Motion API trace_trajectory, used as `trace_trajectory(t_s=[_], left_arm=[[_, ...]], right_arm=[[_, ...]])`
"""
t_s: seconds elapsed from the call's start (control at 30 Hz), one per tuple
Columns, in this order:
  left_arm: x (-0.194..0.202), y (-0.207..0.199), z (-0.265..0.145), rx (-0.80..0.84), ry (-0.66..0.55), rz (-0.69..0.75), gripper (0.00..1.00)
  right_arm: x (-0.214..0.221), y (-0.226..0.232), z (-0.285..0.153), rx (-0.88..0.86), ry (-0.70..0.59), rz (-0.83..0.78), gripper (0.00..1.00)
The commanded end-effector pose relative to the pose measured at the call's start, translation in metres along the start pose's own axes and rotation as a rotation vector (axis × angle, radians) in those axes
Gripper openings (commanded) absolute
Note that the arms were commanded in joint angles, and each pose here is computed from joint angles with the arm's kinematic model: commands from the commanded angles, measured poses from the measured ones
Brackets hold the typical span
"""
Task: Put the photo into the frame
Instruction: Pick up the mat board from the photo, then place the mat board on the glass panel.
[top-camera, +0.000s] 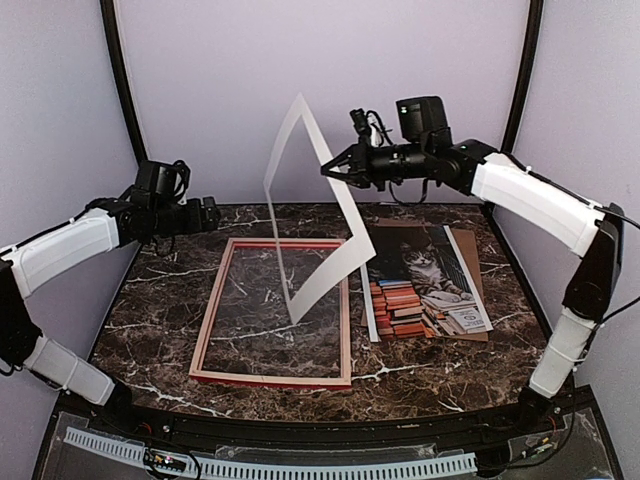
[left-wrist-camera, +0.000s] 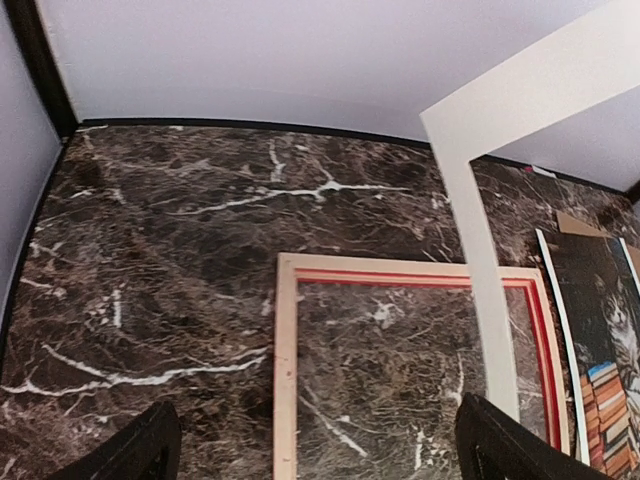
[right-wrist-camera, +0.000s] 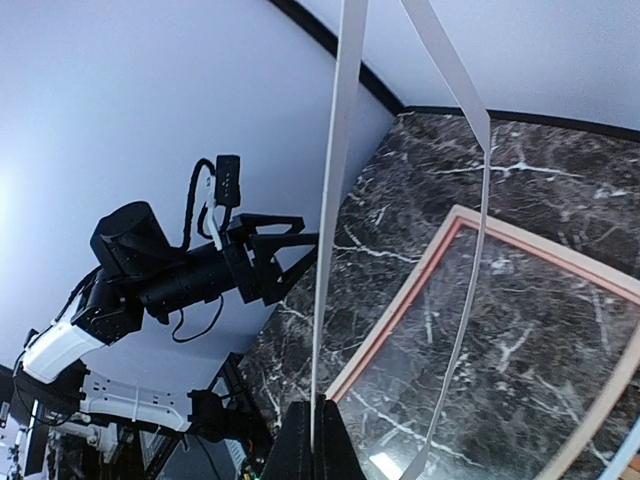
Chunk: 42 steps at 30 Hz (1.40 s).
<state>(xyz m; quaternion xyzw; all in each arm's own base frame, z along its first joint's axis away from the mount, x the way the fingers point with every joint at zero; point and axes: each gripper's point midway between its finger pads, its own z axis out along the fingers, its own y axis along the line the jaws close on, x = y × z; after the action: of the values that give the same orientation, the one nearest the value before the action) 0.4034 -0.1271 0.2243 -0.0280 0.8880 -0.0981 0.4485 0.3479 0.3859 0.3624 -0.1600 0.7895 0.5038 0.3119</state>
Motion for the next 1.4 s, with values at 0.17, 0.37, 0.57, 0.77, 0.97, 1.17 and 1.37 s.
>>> trace_trajectory(t_s=[0.17, 0.37, 0.57, 0.77, 0.97, 1.17, 1.37], left_arm=[[-0.015, 0.07, -0.046, -0.19, -0.084, -0.074, 0.99], [-0.014, 0.068, -0.041, -0.177, -0.073, -0.063, 0.99], [-0.009, 0.06, -0.031, -0.129, -0.056, -0.068, 0.99], [-0.004, 0.055, -0.027, -0.099, -0.045, -0.067, 0.99], [0.001, 0.051, -0.022, -0.073, -0.035, -0.077, 0.99], [0.006, 0.048, -0.017, -0.052, -0.018, -0.085, 0.99], [0.01, 0.047, -0.015, -0.04, -0.011, -0.091, 0.99]], right_arm=[[0.021, 0.009, 0.047, -0.117, -0.019, 0.126, 0.0], [0.07, -0.064, 0.065, -0.014, -0.024, 0.286, 0.0], [0.104, -0.123, 0.064, 0.105, -0.056, 0.398, 0.0], [0.137, -0.152, 0.06, 0.17, -0.045, 0.471, 0.0], [0.155, -0.161, 0.053, 0.206, -0.066, 0.515, 0.0], [0.17, -0.155, 0.057, 0.216, -0.053, 0.53, 0.0], [0.184, -0.156, 0.056, 0.242, -0.061, 0.554, 0.0]])
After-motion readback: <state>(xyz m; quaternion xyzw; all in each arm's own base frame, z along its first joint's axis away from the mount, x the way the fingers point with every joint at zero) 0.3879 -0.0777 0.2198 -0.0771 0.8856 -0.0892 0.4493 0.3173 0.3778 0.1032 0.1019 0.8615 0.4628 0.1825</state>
